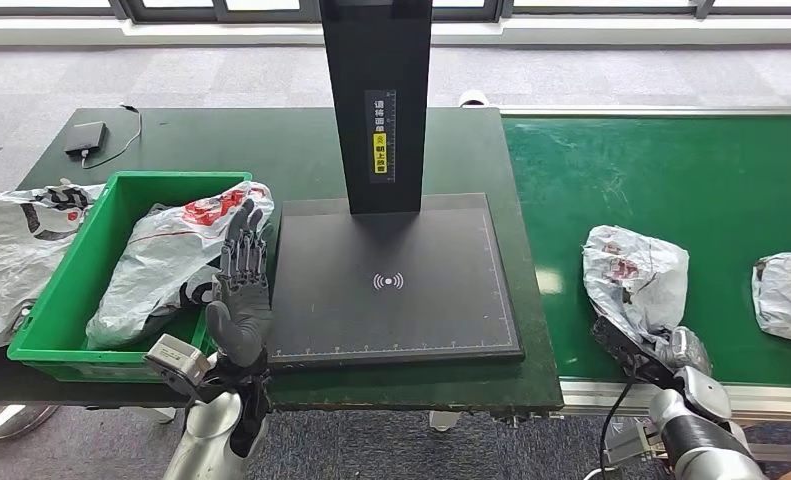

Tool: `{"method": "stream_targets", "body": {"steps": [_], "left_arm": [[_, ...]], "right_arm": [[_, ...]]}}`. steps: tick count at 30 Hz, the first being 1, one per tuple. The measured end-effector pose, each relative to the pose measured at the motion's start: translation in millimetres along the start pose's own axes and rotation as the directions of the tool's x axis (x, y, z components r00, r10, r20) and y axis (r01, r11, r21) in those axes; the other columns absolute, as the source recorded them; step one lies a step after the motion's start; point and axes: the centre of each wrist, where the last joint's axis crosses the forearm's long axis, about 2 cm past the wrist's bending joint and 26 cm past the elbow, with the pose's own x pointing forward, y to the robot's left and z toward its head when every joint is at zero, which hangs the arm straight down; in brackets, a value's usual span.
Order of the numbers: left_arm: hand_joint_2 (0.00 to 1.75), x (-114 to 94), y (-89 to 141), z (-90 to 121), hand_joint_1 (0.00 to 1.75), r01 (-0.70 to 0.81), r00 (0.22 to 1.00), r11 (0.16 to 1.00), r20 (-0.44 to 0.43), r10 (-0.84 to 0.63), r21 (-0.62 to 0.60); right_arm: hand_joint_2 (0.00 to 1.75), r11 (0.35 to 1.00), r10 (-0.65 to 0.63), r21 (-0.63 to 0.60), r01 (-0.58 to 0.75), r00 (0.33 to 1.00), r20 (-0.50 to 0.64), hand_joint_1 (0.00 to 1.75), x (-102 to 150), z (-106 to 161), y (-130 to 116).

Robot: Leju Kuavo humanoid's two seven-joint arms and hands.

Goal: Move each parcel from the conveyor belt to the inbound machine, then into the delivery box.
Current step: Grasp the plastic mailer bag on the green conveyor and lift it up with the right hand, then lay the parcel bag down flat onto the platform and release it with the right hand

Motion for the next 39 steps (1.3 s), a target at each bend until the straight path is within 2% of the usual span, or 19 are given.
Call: {"method": "stream_targets", "body": {"steps": [2, 4, 5, 7, 9, 13, 16, 18, 20, 23, 27, 31, 36, 39], "left_arm": [[0.0, 0, 1, 0, 0.0, 0.003, 1.0, 1.0, 0.0, -0.003, 0.013], [0.0, -1, 2, 0, 0.0, 0.009, 1.0, 1.0, -0.001, -0.009, 0.027], [0.0, -1, 3, 0, 0.0, 0.012, 1.0, 0.999, -0.001, -0.012, 0.034], [0.0, -1, 3, -1, 0.0, 0.017, 1.0, 0.999, -0.001, -0.017, 0.045], [0.0, -1, 3, -2, 0.0, 0.021, 1.0, 0.998, 0.0, -0.021, 0.055], [0.0, -1, 4, -3, 0.0, 0.026, 1.0, 0.998, 0.001, -0.026, 0.063], [0.0, -1, 3, -2, 0.0, 0.024, 1.0, 0.998, 0.0, -0.024, 0.064], [0.0, -1, 2, -2, 0.0, 0.025, 1.0, 0.998, -0.001, -0.025, 0.064], [0.0, -2, 2, -2, 0.0, 0.025, 1.0, 0.998, -0.002, -0.024, 0.064], [0.0, -2, 1, -2, 0.0, 0.025, 1.0, 0.997, -0.003, -0.025, 0.07], [0.0, -2, 0, 1, 0.0, 0.029, 1.0, 0.996, -0.008, -0.028, 0.079], [0.0, -2, -3, 2, 0.0, 0.026, 1.0, 0.997, -0.01, -0.026, 0.076], [0.0, -3, -7, 1, 0.0, 0.015, 1.0, 0.998, -0.01, -0.014, 0.062], [0.0, -4, -10, 1, 0.0, 0.003, 1.0, 0.999, -0.013, -0.003, 0.051]], "right_arm": [[1.75, 0.989, -0.086, -0.117, 0.096, 0.993, 0.086, 1.75, 2, -1, -6], [1.75, 0.931, -0.2, -0.258, 0.257, 0.953, 0.226, 1.75, 4, -2, -12], [1.75, 0.877, -0.264, -0.319, 0.359, 0.916, 0.303, 1.75, 4, -2, -15], [1.75, 0.729, -0.376, -0.405, 0.551, 0.818, 0.436, 1.75, 6, 2, -18], [1.75, 0.608, -0.432, -0.445, 0.658, 0.744, 0.51, 1.75, 8, 8, -20], [1.75, 0.501, -0.411, -0.495, 0.71, 0.698, 0.587, 1.75, 15, 24, -23], [1.75, 0.443, -0.328, -0.57, 0.692, 0.717, 0.615, 1.75, 22, 41, -24], [1.75, 0.417, -0.241, -0.606, 0.677, 0.726, 0.644, 1.75, 38, 58, -22], [1.75, 0.437, -0.144, -0.597, 0.673, 0.708, 0.692, 1.75, 60, 77, -15], [1.75, 0.506, -0.078, -0.512, 0.694, 0.628, 0.774, 1.75, 99, 101, 4], [1.75, 0.607, -0.137, -0.321, 0.727, 0.493, 0.859, 1.75, 153, 109, 27], [1.75, 0.694, -0.23, -0.146, 0.705, 0.409, 0.883, 1.75, 188, 108, 48], [1.75, 0.797, -0.308, 0.044, 0.602, 0.343, 0.887, 1.75, 220, 106, 74], [1.75, 0.841, -0.35, 0.135, 0.524, 0.336, 0.874, 1.75, 233, 106, 89]]}}
